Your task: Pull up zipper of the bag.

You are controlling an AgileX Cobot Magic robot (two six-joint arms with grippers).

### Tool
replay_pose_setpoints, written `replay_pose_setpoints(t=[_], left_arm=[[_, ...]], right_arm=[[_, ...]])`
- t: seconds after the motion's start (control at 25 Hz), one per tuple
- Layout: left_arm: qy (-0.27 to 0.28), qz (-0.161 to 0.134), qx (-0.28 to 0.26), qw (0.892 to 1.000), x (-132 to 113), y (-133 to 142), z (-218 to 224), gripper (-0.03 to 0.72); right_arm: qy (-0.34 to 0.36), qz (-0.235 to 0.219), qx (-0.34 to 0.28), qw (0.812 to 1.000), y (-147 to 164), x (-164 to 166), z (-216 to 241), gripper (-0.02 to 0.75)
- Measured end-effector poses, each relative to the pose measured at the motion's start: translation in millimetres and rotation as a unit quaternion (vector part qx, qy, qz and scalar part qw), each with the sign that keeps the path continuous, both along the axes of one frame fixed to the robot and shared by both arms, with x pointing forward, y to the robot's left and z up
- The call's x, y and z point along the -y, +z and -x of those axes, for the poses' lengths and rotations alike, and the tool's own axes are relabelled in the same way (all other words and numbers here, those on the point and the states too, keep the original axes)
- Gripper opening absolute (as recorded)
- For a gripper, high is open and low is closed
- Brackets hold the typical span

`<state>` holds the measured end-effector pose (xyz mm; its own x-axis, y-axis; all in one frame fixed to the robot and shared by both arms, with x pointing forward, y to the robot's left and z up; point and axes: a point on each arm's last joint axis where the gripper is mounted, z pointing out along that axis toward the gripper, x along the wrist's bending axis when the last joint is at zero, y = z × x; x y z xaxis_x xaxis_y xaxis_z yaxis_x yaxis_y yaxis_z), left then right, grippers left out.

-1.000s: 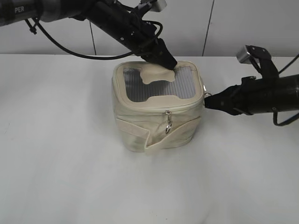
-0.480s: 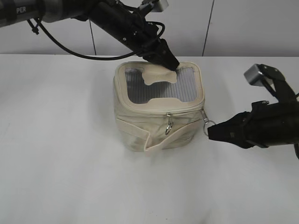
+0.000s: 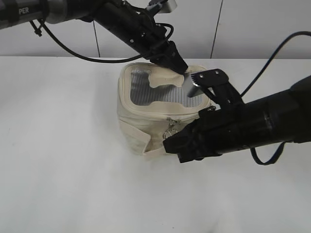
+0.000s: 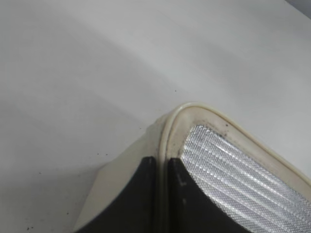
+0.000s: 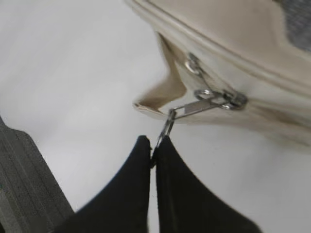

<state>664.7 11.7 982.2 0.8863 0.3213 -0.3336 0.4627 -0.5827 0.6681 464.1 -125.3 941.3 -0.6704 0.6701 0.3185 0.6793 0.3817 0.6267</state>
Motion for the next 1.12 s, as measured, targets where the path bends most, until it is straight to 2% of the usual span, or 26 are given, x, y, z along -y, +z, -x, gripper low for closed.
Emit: replay_pose_setpoints(t=[0.12, 0.24, 0.32, 0.48, 0.52, 0.64, 0.84, 1.04, 1.12], left_arm=[[-0.003, -0.001, 0.001, 1.000, 2.5, -0.2, 1.6, 0.043], [-0.003, -0.001, 0.001, 1.000, 2.8, -0.2, 1.9, 0.045], [0.000, 0.001, 0.001, 1.000, 3.0, 0.1, 1.4, 0.083], [0.010, 0.006, 0.008, 1.000, 2.8, 6.5, 0.8, 0.305], [0.013, 0.006, 0.007, 1.000, 1.6, 10.5, 1.3, 0.329], [0.033, 0.000, 0.014, 0.999, -5.4, 30.0, 2.5, 0.285], [0.068, 0.005, 0.024, 0.997, -27.9, 73.2, 7.1, 0.246], [0.093, -0.039, 0.015, 0.995, -49.7, 85.2, 31.1, 0.244], [0.109, -0.047, 0.024, 0.993, -60.7, 92.4, 48.0, 0.241]], right_arm=[[0.016, 0.005, 0.006, 1.000, -1.1, -18.1, -2.1, 0.019], [0.010, 0.011, 0.003, 1.000, -3.8, -21.6, -3.3, 0.027], [0.013, 0.012, -0.003, 1.000, -4.6, -21.7, -2.2, 0.076], [0.036, 0.018, -0.029, 0.999, -4.4, -18.7, 3.4, 0.358], [0.032, 0.022, -0.033, 0.999, -2.7, -15.3, 2.9, 0.421], [0.004, 0.026, -0.036, 0.999, 5.8, -0.2, -1.5, 0.493], [-0.026, 0.006, -0.050, 0.998, 25.4, 27.6, -5.7, 0.510], [-0.066, 0.020, -0.076, 0.995, 40.4, 51.7, -1.4, 0.513], [-0.074, 0.028, -0.081, 0.994, 45.8, 56.0, 3.0, 0.515]])
